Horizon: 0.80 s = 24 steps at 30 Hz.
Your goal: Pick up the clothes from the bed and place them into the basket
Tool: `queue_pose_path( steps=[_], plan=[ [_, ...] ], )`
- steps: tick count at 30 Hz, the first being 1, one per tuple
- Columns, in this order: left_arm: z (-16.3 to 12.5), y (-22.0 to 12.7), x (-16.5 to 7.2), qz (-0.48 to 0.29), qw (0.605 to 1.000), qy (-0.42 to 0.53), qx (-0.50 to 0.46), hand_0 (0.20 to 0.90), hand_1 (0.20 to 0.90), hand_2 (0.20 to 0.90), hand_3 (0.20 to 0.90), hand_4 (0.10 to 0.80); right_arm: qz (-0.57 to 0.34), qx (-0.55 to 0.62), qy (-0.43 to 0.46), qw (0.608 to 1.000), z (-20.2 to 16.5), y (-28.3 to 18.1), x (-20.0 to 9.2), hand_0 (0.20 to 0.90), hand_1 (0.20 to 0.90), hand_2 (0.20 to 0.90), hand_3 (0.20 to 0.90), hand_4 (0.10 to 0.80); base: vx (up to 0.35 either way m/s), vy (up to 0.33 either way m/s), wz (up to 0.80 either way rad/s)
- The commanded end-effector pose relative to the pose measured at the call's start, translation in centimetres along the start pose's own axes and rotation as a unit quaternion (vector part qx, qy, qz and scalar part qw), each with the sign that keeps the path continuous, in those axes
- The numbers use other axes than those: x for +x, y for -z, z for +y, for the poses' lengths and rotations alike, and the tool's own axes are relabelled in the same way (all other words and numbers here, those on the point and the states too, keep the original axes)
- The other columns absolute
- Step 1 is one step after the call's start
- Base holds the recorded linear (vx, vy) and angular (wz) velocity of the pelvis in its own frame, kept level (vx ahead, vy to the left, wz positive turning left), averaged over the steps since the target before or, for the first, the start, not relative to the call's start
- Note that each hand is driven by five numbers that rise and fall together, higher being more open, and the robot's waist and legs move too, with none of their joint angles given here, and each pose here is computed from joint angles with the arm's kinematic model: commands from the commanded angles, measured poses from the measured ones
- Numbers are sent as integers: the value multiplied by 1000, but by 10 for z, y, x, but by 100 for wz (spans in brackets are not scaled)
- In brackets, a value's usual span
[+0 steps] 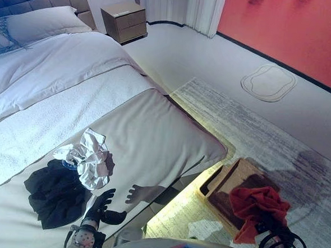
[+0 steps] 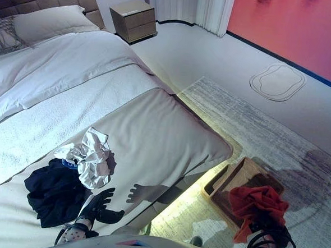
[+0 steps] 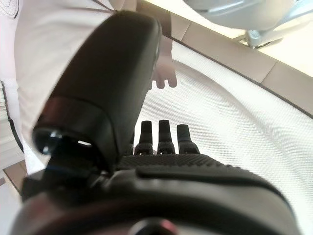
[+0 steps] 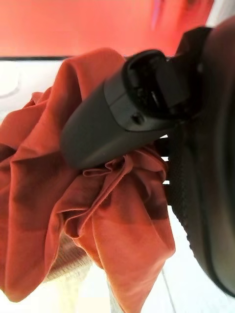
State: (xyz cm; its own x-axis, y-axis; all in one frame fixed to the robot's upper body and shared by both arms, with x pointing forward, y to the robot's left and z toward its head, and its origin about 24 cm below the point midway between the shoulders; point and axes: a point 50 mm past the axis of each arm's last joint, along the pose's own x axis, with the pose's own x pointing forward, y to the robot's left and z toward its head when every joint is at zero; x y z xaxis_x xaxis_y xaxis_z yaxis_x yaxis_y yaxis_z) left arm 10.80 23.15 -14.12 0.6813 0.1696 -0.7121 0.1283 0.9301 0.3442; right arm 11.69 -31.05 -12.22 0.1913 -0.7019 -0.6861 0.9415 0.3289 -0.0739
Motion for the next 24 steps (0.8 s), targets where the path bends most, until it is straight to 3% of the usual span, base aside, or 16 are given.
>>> queue_pose_path(
  steps=[1, 20, 22, 23, 24],
  plan=[
    [22, -26, 11, -56, 998, -24, 19, 900, 900, 900, 900, 800, -114, 29, -22, 993, 13, -62, 8, 300, 300, 300, 200, 100, 0, 0, 0],
    [19, -20, 7, -55, 998, -11, 27, 900, 900, 900, 900, 800, -164, 42, -17, 986, 20, -103, 9, 300, 300, 300, 200, 100, 19, 0, 7],
    [20, -21, 8, -54, 998, -12, 26, 900, 900, 900, 900, 800, -163, 43, 0, 986, 18, -107, 10, 573, 573, 573, 518, 418, 9, -1, 6],
    [20, -21, 8, -54, 998, -11, 26, 900, 900, 900, 900, 800, -162, 44, 2, 986, 18, -108, 10, 900, 900, 900, 900, 800, 0, 0, 0],
    [19, -20, 8, -54, 998, -10, 26, 900, 900, 900, 900, 800, -161, 46, 18, 986, 15, -110, 11, 900, 900, 900, 900, 800, 0, 0, 0]
  ],
)
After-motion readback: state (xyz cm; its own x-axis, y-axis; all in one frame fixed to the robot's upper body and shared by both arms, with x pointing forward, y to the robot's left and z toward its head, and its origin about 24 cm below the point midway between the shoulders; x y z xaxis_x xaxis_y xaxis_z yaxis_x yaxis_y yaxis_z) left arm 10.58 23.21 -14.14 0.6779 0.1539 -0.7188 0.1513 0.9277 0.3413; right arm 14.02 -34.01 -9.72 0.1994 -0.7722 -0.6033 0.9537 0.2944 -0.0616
